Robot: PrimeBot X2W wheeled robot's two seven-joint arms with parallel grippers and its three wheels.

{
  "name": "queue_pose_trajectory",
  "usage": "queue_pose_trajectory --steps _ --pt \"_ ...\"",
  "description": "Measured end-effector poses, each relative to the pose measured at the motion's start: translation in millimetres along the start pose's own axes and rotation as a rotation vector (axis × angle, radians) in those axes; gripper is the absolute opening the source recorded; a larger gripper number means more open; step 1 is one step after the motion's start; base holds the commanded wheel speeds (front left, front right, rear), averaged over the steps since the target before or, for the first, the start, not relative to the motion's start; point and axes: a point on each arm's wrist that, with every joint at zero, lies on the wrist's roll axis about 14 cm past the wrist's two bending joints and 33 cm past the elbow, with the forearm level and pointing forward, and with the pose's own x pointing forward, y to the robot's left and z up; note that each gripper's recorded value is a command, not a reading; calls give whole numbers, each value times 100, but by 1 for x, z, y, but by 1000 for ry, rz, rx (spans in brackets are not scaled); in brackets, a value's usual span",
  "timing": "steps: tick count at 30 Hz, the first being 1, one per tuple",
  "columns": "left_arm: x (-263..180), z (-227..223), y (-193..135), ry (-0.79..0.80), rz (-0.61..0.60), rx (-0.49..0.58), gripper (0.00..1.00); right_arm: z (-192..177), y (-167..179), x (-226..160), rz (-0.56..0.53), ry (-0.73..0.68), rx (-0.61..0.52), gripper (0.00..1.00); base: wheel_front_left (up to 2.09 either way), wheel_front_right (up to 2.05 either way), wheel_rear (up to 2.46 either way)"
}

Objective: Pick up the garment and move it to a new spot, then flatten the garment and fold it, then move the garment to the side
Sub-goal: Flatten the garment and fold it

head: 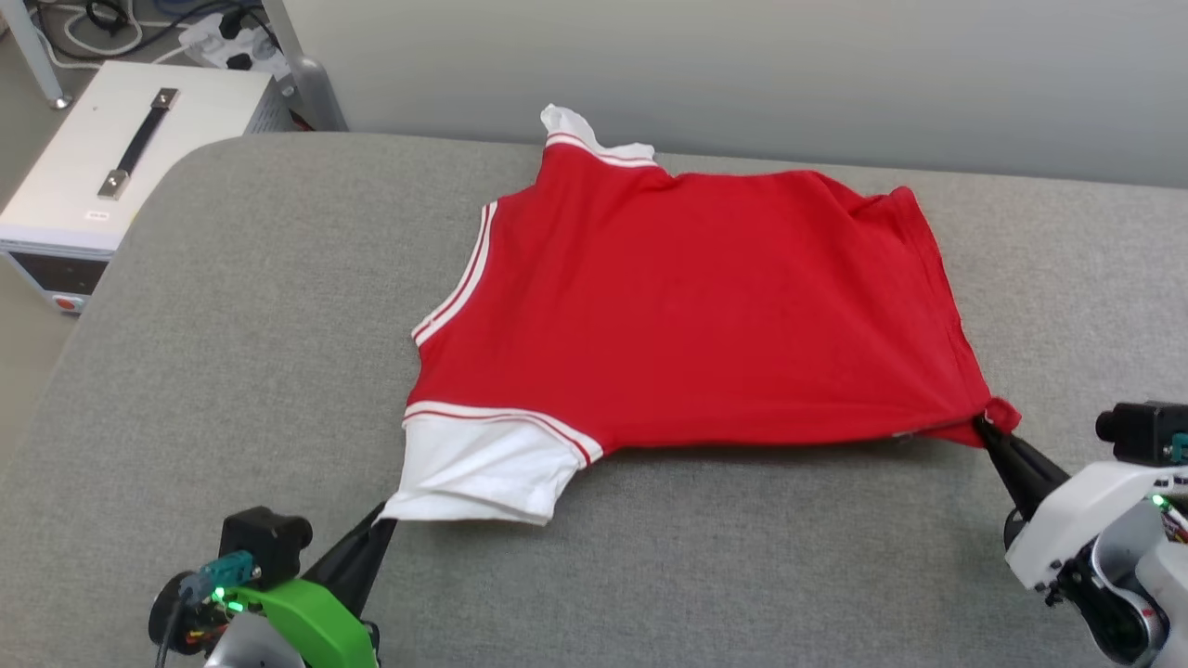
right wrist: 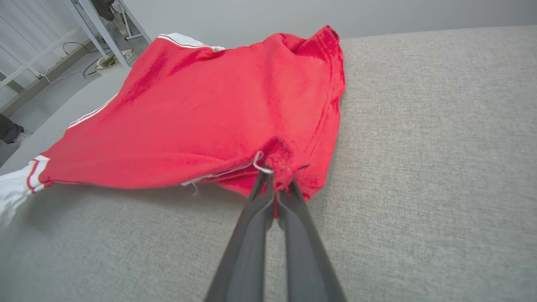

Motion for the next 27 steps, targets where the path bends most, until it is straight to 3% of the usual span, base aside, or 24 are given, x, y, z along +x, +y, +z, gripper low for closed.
queue_pose_trajectory --steps 21,27 --pt "-93 -38 -44 165 -142 -35 0 -63 4 -120 -4 244 52 0 0 0 0" --pt "-88 -21 -36 119 -123 1 0 -48 4 -121 -6 204 50 0 0 0 0"
